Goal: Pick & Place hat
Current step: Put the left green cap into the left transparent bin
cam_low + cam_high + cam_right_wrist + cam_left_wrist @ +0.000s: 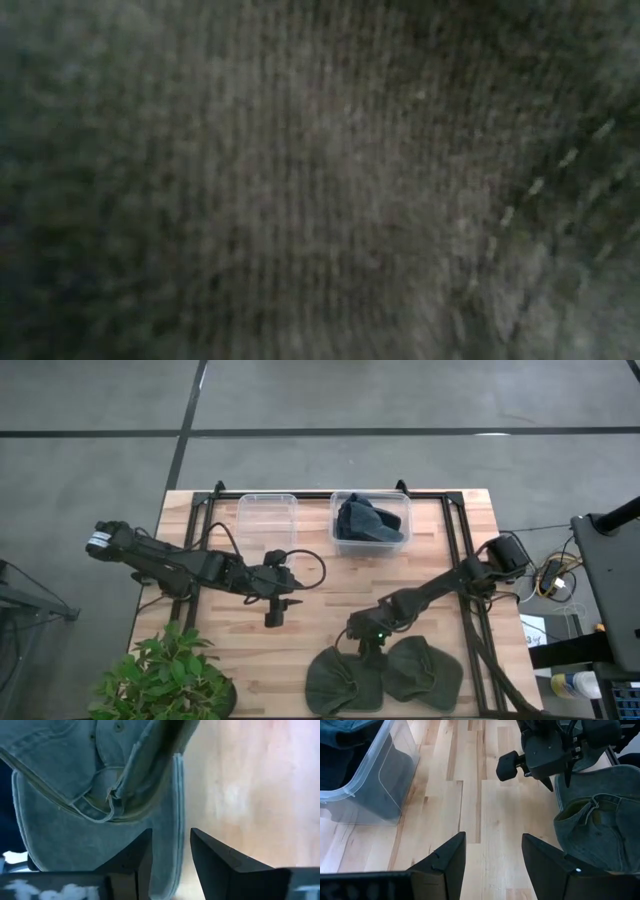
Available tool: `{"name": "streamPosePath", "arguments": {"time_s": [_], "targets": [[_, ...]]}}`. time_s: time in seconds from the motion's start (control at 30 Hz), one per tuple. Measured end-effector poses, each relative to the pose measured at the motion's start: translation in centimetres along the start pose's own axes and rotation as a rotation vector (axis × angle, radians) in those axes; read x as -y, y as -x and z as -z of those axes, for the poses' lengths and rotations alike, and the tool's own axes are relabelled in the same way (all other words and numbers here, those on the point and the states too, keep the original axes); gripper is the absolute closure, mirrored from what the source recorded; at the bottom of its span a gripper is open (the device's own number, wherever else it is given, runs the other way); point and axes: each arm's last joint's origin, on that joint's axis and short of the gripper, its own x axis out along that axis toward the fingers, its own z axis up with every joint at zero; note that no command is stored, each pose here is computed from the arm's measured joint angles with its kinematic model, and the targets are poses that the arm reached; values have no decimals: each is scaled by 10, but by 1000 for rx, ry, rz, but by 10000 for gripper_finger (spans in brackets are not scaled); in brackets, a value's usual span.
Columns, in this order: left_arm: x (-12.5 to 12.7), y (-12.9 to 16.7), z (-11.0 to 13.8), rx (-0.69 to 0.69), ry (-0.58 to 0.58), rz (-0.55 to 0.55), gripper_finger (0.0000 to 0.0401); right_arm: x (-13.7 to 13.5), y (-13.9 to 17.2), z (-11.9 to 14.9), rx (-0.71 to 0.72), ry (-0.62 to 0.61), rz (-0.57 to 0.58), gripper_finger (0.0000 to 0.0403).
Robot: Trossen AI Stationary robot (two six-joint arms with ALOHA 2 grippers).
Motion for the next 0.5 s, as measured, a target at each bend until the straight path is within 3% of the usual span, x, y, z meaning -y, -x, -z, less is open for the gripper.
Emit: {"name": "streamPosePath", "arguments": {"time_s": [0.3, 0.5], "targets": [[1, 0, -3, 32, -14, 5, 215, -2, -10, 3, -15, 11, -21, 287], [1, 0, -4, 41, -16, 6, 215, -2, -11, 3, -17, 13, -20, 324]]}}
